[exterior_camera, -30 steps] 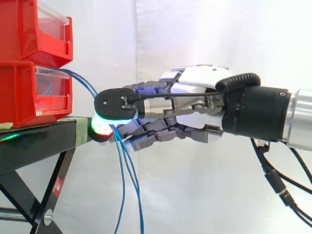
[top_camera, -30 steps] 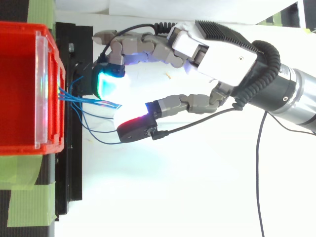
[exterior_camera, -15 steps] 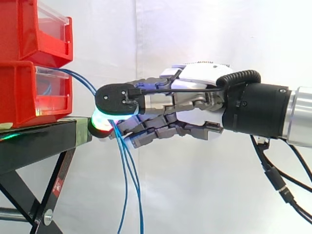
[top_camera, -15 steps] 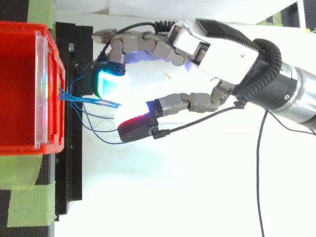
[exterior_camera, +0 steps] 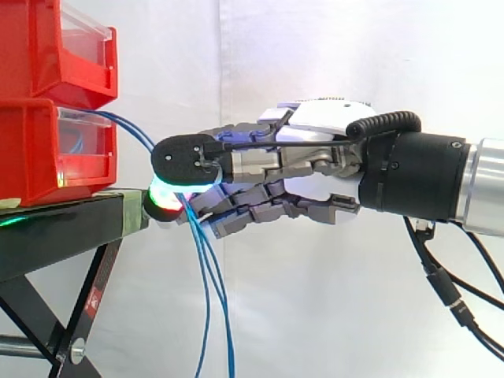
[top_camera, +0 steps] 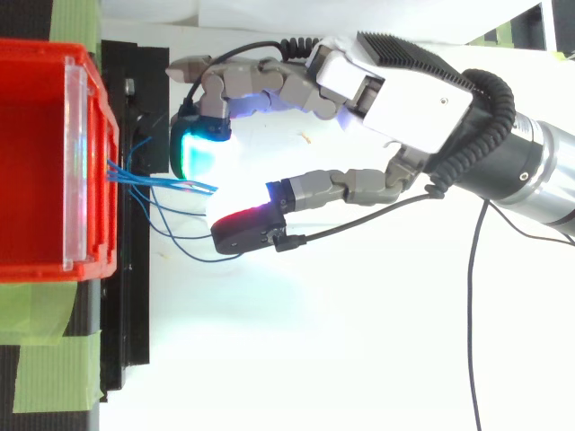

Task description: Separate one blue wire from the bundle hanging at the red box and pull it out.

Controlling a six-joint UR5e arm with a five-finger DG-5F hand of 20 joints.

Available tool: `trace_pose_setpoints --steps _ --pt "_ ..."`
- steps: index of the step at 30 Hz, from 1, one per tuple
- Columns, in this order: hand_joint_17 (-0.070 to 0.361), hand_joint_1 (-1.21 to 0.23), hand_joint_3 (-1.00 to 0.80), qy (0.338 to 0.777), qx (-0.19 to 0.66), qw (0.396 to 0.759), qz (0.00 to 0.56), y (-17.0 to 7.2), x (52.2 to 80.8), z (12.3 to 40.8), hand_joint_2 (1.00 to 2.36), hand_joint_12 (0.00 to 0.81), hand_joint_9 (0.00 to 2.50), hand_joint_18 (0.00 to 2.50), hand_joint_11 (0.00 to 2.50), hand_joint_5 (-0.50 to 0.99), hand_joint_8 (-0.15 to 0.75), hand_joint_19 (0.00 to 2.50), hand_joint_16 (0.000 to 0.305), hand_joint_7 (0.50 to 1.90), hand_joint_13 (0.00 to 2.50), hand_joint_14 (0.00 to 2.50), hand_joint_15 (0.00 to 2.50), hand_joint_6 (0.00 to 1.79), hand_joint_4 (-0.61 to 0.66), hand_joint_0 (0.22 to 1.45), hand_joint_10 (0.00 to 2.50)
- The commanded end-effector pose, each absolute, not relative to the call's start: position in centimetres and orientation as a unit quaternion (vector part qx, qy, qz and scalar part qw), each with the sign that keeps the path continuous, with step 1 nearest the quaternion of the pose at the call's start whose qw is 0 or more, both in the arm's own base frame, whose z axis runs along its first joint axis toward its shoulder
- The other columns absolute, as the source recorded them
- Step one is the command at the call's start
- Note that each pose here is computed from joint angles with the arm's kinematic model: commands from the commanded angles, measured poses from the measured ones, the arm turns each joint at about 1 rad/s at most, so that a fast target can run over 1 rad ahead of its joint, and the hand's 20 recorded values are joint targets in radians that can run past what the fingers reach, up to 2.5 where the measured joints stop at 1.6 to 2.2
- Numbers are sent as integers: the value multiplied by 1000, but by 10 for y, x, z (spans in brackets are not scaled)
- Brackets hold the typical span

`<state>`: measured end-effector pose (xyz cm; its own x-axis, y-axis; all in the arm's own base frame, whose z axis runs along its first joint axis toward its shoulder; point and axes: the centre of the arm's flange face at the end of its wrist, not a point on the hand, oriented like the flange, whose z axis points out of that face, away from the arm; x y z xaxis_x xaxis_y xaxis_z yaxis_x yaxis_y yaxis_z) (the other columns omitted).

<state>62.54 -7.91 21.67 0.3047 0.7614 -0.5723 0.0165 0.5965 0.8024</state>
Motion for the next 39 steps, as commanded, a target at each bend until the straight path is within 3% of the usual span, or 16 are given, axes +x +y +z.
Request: trace_pose_setpoints --steps 1,8,15,22,31,39 --pt "104 -722 -255 529 367 720 259 -79 626 218 1020 345 683 398 396 -154 322 432 46 1214 381 7 189 675 169 631 11" --pt "104 -750 -146 524 367 723 262 -78 632 225 1026 346 695 400 429 -181 319 432 46 1053 383 9 198 783 105 628 12" --pt "99 -779 -20 525 377 713 272 -77 633 227 1030 347 833 458 525 -160 325 452 44 1112 551 11 291 773 -49 607 16" --pt "96 -775 58 517 410 687 305 -75 630 223 1032 350 956 498 594 -152 334 450 43 1155 715 15 393 780 -112 602 16" --pt "92 -774 88 506 443 660 334 -75 627 219 1032 365 1053 532 648 -151 353 429 41 1165 933 19 503 790 -120 609 17" --pt "88 -772 82 502 474 624 365 -72 623 213 1032 401 1044 547 617 -153 360 392 39 1171 1037 17 425 790 -93 613 17"
